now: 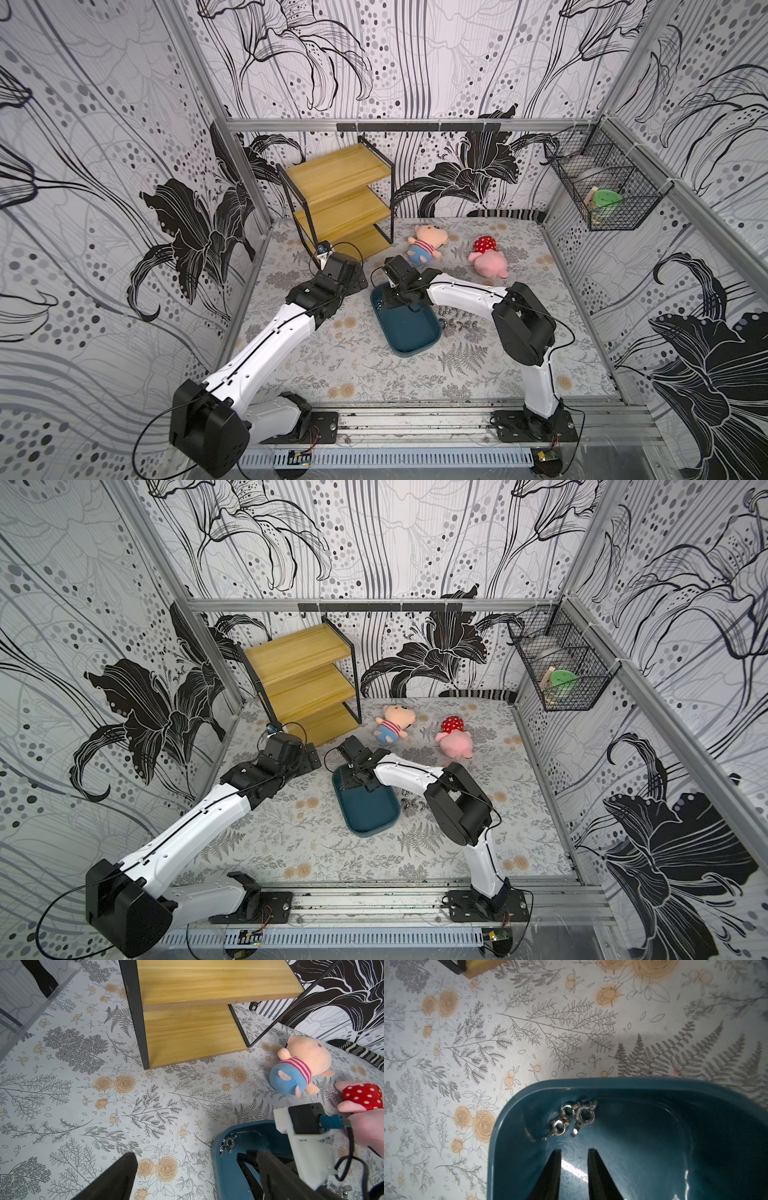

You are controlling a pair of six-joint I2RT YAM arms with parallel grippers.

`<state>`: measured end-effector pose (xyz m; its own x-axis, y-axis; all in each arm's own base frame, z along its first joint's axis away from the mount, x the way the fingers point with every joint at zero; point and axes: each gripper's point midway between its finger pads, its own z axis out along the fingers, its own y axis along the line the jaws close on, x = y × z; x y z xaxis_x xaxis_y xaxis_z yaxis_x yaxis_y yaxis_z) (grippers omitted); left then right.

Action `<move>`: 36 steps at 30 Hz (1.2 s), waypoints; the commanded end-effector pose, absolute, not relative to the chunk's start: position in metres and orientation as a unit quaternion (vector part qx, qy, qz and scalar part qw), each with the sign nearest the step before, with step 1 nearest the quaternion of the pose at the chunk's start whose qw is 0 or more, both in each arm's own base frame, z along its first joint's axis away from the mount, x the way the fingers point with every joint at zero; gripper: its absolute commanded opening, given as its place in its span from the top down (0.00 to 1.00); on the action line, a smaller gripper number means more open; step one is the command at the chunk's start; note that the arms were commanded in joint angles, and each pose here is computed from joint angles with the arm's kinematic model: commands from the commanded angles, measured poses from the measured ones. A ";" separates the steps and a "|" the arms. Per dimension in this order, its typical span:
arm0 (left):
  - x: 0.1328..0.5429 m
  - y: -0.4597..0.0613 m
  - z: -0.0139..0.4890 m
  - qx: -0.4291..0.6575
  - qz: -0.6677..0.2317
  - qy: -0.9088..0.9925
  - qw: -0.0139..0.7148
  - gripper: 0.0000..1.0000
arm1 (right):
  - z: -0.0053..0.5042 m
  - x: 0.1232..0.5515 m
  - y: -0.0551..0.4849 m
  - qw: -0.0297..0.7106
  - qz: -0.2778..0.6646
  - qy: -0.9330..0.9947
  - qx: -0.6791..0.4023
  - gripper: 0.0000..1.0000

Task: Take out the wing nut from the storage box
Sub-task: Pick up the wing nut from the storage box.

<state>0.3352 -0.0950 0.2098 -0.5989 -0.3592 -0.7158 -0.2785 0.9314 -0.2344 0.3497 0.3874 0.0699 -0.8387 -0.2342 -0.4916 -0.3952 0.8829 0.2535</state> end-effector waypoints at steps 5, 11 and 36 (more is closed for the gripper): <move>0.333 -0.093 0.211 -0.185 -0.048 0.887 0.420 0.05 | 0.055 0.351 0.396 0.217 0.176 0.947 -0.161 0.74; 0.331 -0.091 0.211 -0.185 -0.047 0.887 0.420 0.05 | 0.049 0.352 0.399 0.212 0.176 0.948 -0.158 0.76; 0.329 -0.089 0.211 -0.187 -0.044 0.887 0.421 0.05 | 0.026 0.353 0.387 0.200 0.137 0.958 -0.151 0.83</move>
